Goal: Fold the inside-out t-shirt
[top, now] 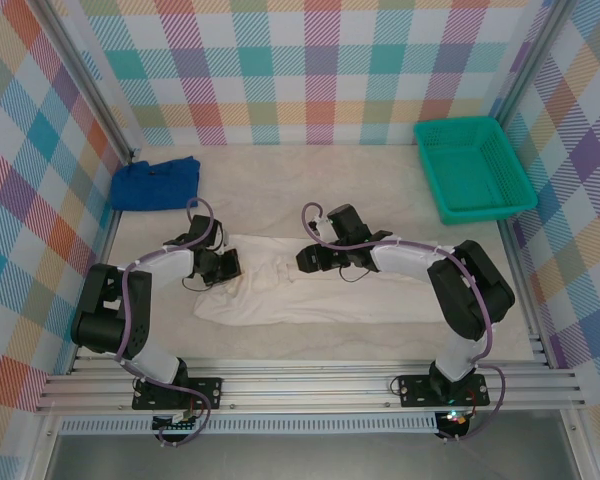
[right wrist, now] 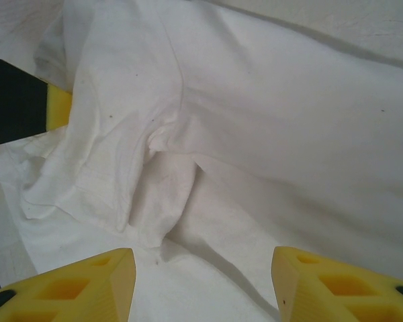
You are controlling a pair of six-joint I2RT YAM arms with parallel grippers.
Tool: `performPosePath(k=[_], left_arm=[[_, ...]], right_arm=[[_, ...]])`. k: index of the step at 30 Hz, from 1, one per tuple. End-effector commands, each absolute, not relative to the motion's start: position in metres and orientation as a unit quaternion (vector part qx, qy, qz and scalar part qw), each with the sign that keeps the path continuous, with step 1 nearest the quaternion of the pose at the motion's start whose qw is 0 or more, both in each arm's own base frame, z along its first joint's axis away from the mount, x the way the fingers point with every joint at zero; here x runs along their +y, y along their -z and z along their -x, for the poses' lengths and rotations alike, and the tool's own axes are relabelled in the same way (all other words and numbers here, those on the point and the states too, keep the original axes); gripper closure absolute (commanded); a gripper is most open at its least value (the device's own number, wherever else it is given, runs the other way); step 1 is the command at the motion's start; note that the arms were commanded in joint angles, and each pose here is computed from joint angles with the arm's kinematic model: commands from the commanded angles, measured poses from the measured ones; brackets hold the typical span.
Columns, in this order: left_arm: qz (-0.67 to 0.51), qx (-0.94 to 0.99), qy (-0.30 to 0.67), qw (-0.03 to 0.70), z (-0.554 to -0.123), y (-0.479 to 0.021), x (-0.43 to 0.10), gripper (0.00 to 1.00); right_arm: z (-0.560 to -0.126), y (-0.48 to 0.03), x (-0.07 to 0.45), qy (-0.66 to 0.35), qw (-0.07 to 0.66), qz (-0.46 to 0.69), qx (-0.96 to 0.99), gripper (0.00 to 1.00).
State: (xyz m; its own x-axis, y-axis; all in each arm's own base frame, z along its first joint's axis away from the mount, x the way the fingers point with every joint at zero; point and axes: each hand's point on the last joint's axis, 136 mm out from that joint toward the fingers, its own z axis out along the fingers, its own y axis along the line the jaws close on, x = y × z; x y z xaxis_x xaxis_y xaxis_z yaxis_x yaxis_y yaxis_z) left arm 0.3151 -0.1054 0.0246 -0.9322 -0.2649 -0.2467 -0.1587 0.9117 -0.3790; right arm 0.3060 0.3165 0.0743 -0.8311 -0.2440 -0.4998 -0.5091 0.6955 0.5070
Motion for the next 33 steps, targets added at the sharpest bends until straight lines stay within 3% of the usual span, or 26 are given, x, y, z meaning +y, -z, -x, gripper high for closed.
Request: performPosePath(k=[1, 10, 18, 23, 33], left_arm=[[0.149, 0.968, 0.116, 0.167, -0.318, -0.034, -0.08, 1.0], [0.225, 0.951, -0.042, 0.21, -0.322, -0.075, 0.001, 1.0], [0.208, 0.936, -0.186, 0.215, -0.325, -0.132, 0.05, 1.0], [0.171, 0.949, -0.145, 0.221, -0.327, -0.155, 0.015, 1.0], [0.035, 0.977, -0.015, 0.21, -0.329, -0.194, -0.138, 1.0]], right_arm=[[-0.311, -0.087, 0.314, -0.311, 0.219, 0.218, 0.899, 0.44], [-0.317, -0.102, 0.286, -0.281, 0.226, 0.2, 0.911, 0.44], [-0.317, -0.1, 0.23, -0.232, 0.208, 0.148, 0.939, 0.42], [-0.325, -0.098, 0.195, -0.194, 0.213, 0.109, 0.951, 0.41], [-0.323, -0.087, 0.172, -0.177, 0.192, 0.058, 0.963, 0.41]])
